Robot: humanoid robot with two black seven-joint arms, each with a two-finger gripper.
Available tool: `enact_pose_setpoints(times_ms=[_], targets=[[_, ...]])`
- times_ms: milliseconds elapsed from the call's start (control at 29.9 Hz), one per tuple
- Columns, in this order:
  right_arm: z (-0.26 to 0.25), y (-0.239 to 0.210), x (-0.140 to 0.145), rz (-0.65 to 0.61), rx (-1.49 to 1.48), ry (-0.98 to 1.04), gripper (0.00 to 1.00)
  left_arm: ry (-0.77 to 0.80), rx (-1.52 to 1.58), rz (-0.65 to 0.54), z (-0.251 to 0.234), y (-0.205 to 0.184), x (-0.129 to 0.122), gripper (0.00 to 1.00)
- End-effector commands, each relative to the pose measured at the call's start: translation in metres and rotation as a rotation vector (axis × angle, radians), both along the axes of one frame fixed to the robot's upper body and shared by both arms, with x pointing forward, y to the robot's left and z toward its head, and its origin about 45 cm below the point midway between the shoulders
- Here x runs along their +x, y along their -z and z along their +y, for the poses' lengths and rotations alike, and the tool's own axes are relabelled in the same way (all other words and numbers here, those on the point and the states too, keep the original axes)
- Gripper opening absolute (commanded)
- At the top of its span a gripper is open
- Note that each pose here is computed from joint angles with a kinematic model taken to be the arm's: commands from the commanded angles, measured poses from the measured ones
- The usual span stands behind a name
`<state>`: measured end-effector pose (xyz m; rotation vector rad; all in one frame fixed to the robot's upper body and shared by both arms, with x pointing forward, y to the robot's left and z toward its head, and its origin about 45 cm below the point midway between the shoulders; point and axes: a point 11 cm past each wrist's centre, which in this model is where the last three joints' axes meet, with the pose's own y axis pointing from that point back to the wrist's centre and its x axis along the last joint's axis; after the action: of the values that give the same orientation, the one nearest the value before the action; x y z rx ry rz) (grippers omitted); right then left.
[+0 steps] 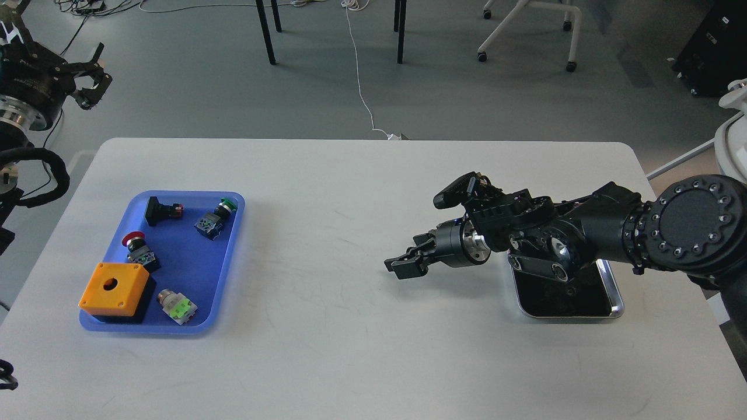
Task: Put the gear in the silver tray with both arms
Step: 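Reach the right gripper to the gear on the table and grasp it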
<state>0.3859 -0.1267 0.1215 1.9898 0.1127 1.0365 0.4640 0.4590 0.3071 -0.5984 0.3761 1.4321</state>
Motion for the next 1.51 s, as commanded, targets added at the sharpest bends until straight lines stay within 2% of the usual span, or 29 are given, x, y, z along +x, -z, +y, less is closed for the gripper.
enact_pose_setpoints(times_ms=[0, 368, 468, 736, 936, 1271, 1472], targets=[[-0.001, 0.004, -0.002, 0.007, 0.003, 0.004, 0.95, 0.001, 0.001, 0.001, -0.001, 0.0, 0.0, 0.97], [-0.012, 0.018, -0.003, -0.027, -0.028, -0.015, 0.94, 0.0, 0.003, -0.001, 0.001, -0.001, 0.0, 0.97], [-0.012, 0.018, -0.003, -0.027, -0.028, -0.015, 0.91, 0.0, 0.003, -0.001, 0.001, -0.001, 0.0, 0.97], [-0.011, 0.017, -0.003, -0.033, -0.029, -0.023, 0.74, -0.003, 0.005, -0.001, 0.002, -0.002, 0.0, 0.97], [-0.009, 0.014, -0.003, -0.044, -0.042, -0.052, 0.66, -0.018, 0.017, -0.006, 0.011, -0.007, -0.003, 0.97], [-0.007, 0.007, 0.001, -0.059, -0.055, -0.073, 0.41, -0.032, 0.027, -0.01, 0.019, -0.012, -0.006, 0.97], [-0.008, 0.007, 0.001, -0.067, -0.071, -0.096, 0.32, -0.032, 0.027, -0.01, 0.019, -0.012, -0.006, 0.97]])
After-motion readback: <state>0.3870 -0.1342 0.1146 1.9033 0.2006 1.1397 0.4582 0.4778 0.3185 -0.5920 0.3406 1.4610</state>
